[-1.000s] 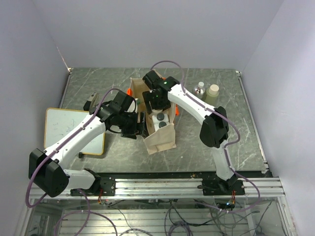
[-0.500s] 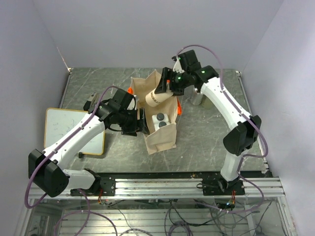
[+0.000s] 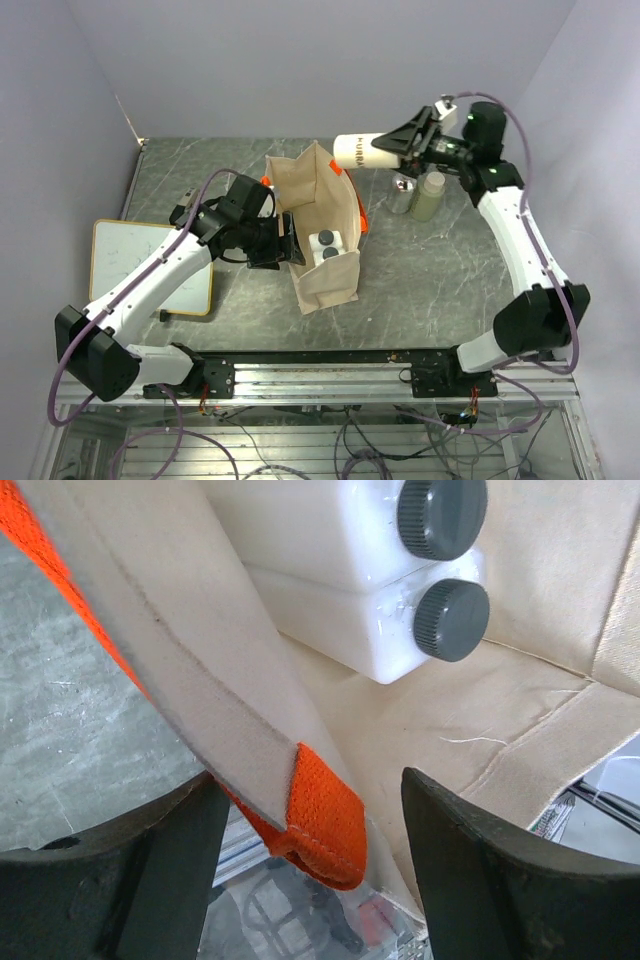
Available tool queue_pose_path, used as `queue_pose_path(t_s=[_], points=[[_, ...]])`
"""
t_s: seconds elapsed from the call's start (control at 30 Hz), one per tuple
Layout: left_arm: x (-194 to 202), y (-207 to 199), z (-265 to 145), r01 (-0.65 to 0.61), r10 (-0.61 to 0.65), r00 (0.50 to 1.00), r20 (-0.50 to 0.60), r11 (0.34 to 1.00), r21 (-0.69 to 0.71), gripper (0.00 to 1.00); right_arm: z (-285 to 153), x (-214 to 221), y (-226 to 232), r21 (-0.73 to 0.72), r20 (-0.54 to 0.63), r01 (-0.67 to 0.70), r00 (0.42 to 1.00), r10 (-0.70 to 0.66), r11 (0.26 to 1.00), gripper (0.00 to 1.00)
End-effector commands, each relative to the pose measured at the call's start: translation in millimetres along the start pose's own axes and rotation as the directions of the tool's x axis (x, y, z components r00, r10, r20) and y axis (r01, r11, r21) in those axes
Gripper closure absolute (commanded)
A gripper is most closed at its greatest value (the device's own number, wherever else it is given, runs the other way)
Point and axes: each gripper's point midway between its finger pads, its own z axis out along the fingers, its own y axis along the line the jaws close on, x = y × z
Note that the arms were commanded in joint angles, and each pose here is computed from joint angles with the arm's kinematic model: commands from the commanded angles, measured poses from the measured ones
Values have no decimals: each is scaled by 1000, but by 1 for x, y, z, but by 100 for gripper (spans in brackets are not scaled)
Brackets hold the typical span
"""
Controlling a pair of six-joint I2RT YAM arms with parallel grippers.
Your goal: Take the personal care products out of the canvas bag
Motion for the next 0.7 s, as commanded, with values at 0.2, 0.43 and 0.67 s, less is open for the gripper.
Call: queue_pose_path(t_s=[0.2,0.43,0.67], points=[[-9,-4,-3,-30,30,999,22,1000,1,21,-81,-22,-50,345,148,165,963,-226,924,100],[-9,-5,-1,-27,27,999,21,1000,14,21,-112,-21,-155,725,64,135,963,-262,676,100],[-9,-7,1,-32,31,999,17,999,26,21,-144,-38,-215,907,-29,151,953,-300,394,100]])
